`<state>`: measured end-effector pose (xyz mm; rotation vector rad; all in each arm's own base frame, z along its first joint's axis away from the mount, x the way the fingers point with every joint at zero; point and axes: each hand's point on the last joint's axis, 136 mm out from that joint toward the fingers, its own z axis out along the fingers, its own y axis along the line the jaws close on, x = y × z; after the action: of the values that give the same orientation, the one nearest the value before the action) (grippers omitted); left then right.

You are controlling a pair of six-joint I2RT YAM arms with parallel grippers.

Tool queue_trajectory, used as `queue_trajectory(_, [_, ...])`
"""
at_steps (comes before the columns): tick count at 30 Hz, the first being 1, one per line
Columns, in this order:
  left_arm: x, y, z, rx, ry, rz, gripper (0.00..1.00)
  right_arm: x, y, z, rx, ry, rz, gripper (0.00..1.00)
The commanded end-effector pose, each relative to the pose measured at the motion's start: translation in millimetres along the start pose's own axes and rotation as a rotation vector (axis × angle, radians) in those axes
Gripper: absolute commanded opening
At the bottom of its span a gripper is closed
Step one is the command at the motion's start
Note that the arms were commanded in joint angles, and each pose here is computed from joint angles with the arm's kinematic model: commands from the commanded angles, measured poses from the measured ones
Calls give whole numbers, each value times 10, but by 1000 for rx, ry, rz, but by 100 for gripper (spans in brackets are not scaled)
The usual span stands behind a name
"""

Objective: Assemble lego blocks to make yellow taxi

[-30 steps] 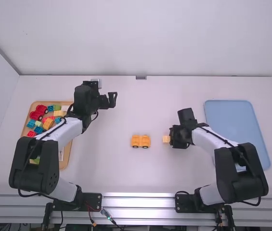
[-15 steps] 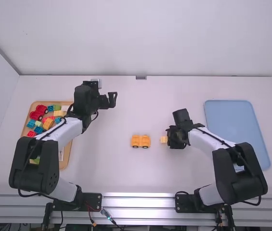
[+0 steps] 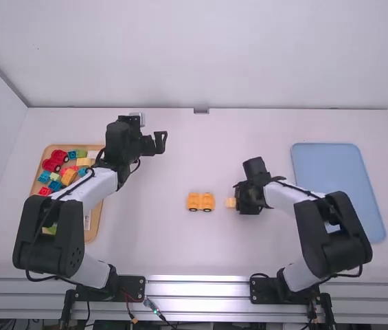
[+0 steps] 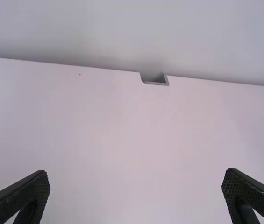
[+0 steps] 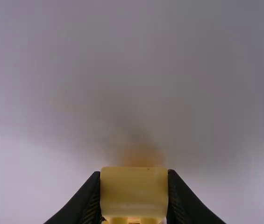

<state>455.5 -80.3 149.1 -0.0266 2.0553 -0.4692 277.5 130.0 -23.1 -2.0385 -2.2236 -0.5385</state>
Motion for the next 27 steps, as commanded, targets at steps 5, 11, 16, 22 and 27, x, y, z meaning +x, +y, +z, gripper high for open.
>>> queue_trajectory(5, [100,46,3,-9,20,-3,99,40,34,71,24,98,-34,76])
queue_trajectory(11, [95,45,3,-8,18,-3,99,20,141,26,-1,104,-68,99])
queue_trajectory(16, [93,46,3,-9,17,-2,99,81,333,-60,-44,118,-182,99])
queue_trajectory(22, [94,45,3,-9,18,1,99,183,585,-328,-67,191,-386,99])
queue_trajectory(27, [92,44,3,-8,17,2,99,272,819,-804,-98,269,-720,99])
